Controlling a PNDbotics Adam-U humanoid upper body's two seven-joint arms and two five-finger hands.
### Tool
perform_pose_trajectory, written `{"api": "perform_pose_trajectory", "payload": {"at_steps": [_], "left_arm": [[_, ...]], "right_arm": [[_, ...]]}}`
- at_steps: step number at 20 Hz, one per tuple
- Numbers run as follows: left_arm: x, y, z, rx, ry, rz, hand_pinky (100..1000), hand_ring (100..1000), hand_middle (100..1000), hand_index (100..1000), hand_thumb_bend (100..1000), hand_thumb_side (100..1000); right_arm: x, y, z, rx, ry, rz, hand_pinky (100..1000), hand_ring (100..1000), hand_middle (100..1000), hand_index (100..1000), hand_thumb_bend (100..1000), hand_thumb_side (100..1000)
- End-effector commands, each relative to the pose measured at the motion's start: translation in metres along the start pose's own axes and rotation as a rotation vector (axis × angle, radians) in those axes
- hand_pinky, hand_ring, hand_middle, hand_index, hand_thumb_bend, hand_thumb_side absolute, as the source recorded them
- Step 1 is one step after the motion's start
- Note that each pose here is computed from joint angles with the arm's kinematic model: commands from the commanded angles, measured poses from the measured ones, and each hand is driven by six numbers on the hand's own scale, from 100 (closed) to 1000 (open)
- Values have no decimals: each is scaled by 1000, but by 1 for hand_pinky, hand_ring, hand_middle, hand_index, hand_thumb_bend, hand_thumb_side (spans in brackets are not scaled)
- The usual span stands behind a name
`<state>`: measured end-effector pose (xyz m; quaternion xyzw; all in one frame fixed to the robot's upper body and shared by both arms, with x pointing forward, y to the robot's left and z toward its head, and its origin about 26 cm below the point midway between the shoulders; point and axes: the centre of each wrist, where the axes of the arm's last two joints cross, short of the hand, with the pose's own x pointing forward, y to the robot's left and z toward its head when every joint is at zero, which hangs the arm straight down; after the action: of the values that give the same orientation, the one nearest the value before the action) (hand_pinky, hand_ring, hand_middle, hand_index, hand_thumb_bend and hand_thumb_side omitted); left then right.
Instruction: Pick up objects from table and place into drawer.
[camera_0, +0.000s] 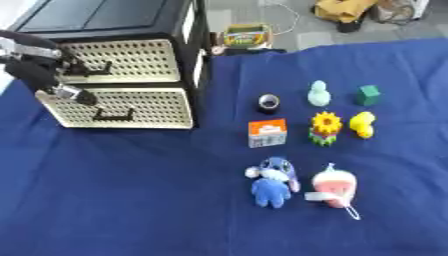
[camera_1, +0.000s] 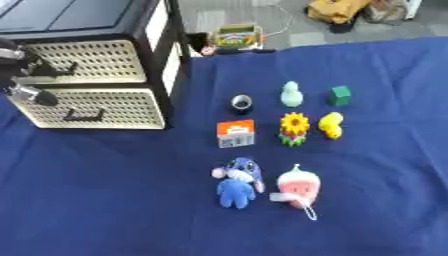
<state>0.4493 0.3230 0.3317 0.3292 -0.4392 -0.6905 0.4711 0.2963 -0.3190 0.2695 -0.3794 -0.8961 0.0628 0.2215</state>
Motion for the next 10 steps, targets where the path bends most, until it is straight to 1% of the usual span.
{"api": "perform_pose_trajectory", "payload": {"at_steps": [1, 10], "left_arm": [[-4, 9, 9, 22, 12, -22, 100, 100, 100, 902, 705, 840], [-7, 3, 16, 16, 23, -54, 100, 100, 100, 893, 691, 848]], "right_arm": [[4, -5, -6, -14, -24, 11, 679, 677, 602, 786, 100, 959], [3, -5, -5, -16, -19, 10, 680, 677, 602, 787, 100, 961]]}}
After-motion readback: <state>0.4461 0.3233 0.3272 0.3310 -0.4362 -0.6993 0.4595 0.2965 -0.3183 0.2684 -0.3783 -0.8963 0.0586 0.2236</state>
